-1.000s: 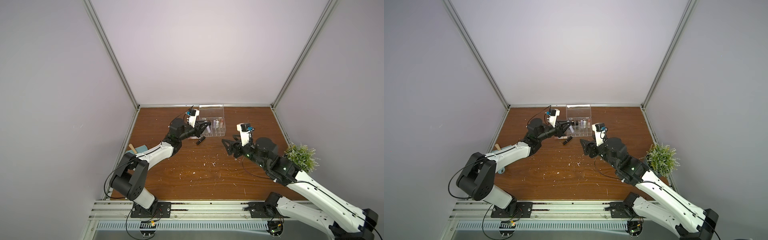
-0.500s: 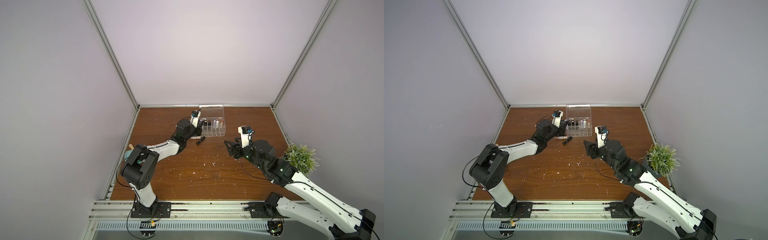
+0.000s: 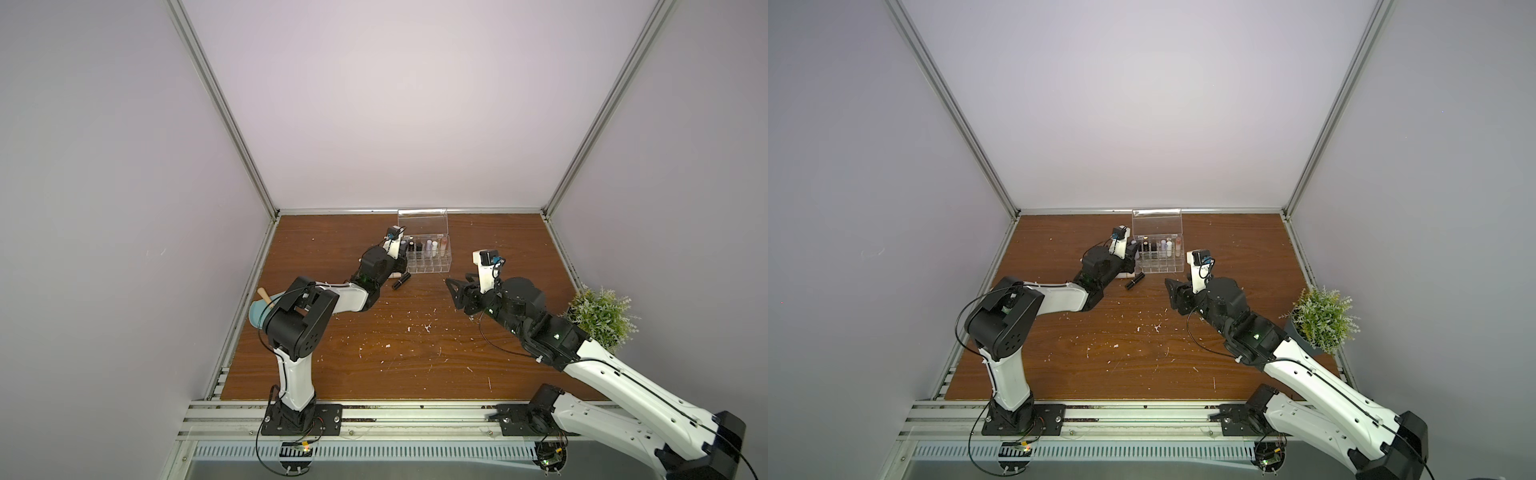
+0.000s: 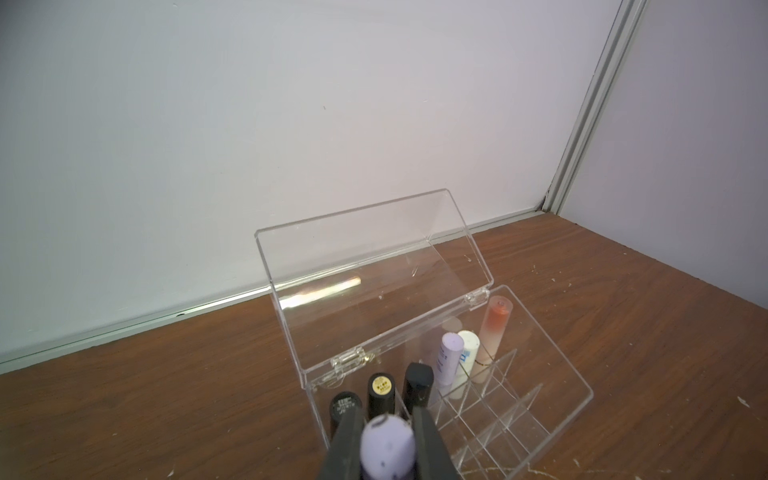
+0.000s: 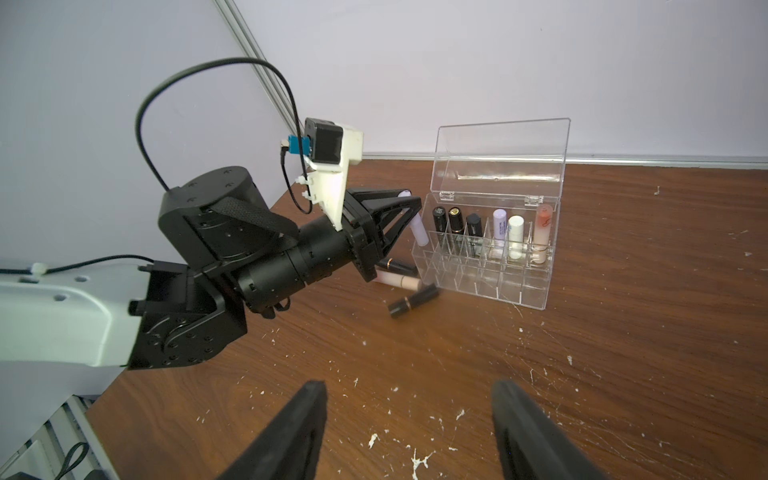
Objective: Arrange the lipsticks in the organizer
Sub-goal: Place the lipstick in the storage box.
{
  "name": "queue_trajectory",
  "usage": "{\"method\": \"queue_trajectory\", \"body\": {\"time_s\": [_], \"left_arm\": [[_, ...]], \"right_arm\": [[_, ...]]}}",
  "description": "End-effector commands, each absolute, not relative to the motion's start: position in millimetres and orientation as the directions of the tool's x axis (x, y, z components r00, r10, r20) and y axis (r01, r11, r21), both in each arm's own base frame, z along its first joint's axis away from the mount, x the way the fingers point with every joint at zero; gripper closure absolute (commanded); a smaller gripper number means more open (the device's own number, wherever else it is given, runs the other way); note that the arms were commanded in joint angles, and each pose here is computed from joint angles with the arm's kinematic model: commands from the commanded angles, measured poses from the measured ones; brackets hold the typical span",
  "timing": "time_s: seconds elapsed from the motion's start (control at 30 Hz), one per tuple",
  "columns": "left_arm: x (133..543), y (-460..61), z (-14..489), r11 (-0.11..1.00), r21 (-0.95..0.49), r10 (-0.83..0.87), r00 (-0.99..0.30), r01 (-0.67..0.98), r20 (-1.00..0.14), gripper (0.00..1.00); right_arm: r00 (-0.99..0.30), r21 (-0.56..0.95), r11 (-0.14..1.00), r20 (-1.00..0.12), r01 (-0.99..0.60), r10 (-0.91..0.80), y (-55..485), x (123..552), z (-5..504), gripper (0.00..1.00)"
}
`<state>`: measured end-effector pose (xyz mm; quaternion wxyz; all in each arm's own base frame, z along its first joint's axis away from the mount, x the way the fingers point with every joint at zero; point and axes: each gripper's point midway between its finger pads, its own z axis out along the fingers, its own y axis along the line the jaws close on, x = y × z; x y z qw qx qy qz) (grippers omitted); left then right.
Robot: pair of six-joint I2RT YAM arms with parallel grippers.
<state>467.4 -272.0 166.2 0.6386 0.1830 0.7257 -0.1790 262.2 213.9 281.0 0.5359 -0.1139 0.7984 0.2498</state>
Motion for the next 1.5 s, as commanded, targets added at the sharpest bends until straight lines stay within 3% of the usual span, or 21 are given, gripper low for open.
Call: {"method": "queue_trajectory", "body": {"time_s": [0.0, 0.8, 1.23, 1.47], "left_arm": [[474, -280, 173, 0.868, -0.024, 0.017, -0.079, 0.495, -0.997, 0.90], [499, -275, 147, 0.910, 0.001, 0.045, -0.095, 0.415, -0.995, 0.84], [501, -278, 140, 0.905, -0.010, 0.041, -0.112, 0.424, -0.993, 0.57], [478, -276, 185, 0.888, -0.058, -0.029, -0.071, 0.456, -0.997, 0.49]], "right_arm": [[-0.373, 0.306, 0.829, -0.919, -0.468, 0.129, 219, 265, 295, 0.31], [-0.374, 0.308, 0.830, -0.918, -0.465, 0.131, 210, 264, 278, 0.32], [-0.376, 0.314, 0.826, -0.917, -0.468, 0.135, 204, 262, 277, 0.33], [-0.452, 0.297, 0.811, -0.891, -0.504, 0.046, 222, 268, 255, 0.31]]}}
